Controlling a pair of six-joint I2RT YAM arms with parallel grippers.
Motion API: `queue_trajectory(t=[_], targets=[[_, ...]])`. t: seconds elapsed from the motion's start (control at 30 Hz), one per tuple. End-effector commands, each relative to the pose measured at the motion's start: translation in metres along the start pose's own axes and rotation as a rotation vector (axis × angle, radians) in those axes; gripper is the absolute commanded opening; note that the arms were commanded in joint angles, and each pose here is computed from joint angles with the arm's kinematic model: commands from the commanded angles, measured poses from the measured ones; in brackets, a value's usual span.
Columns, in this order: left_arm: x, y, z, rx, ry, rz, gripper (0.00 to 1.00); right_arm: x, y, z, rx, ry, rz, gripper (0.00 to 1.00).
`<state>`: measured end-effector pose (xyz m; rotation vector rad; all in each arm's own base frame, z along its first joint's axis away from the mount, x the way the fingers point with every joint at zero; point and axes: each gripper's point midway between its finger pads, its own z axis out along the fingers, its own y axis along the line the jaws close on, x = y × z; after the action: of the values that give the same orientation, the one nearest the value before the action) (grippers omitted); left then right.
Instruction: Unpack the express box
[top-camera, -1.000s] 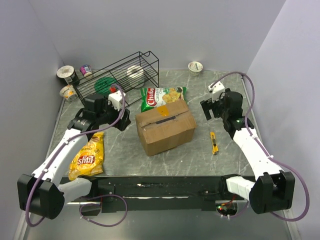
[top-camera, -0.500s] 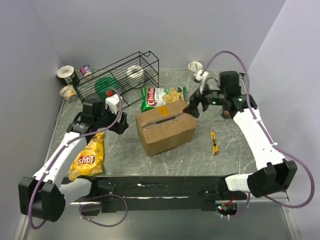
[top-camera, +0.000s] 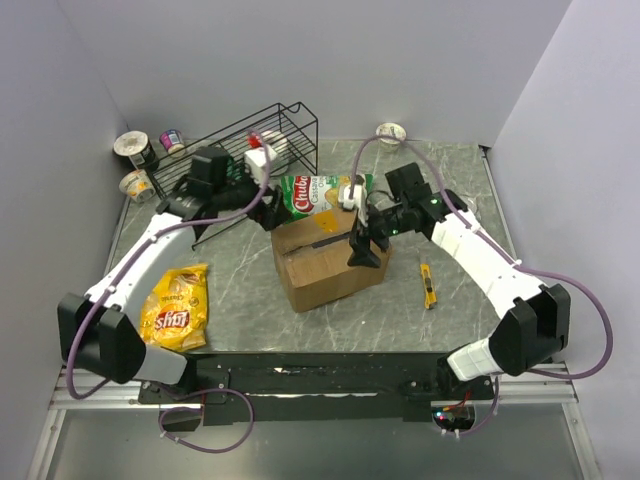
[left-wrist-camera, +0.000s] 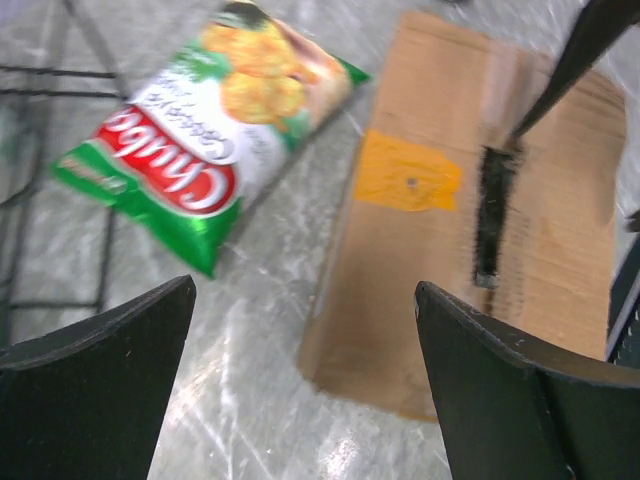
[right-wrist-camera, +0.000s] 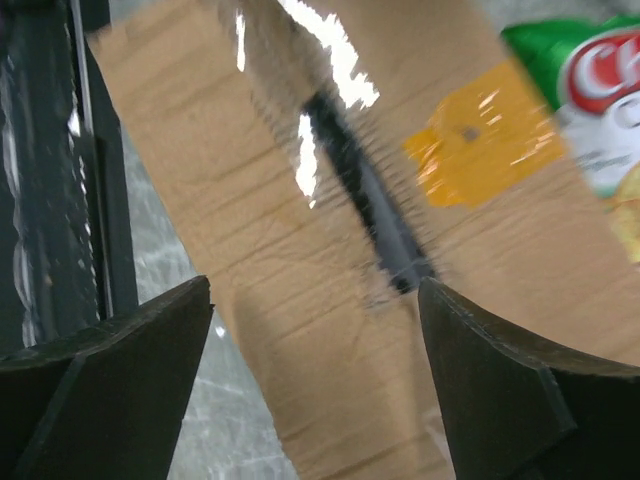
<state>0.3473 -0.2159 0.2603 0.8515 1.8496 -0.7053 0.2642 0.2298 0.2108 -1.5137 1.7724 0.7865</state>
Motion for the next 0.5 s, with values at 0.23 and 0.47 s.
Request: queue_trajectory(t=[0.23, 0.47], targets=[[0.021, -0.042, 0.046, 0.104, 0.155, 0.211, 0.96, 0.038, 0.013, 0.007, 0.016, 0.088, -0.033, 0.88], [0.033, -0.046, 0.069, 0.093, 0.236, 0.281, 0.96, 0.042, 0.012, 0.009, 0.017, 0.098, -0.025, 0.88]])
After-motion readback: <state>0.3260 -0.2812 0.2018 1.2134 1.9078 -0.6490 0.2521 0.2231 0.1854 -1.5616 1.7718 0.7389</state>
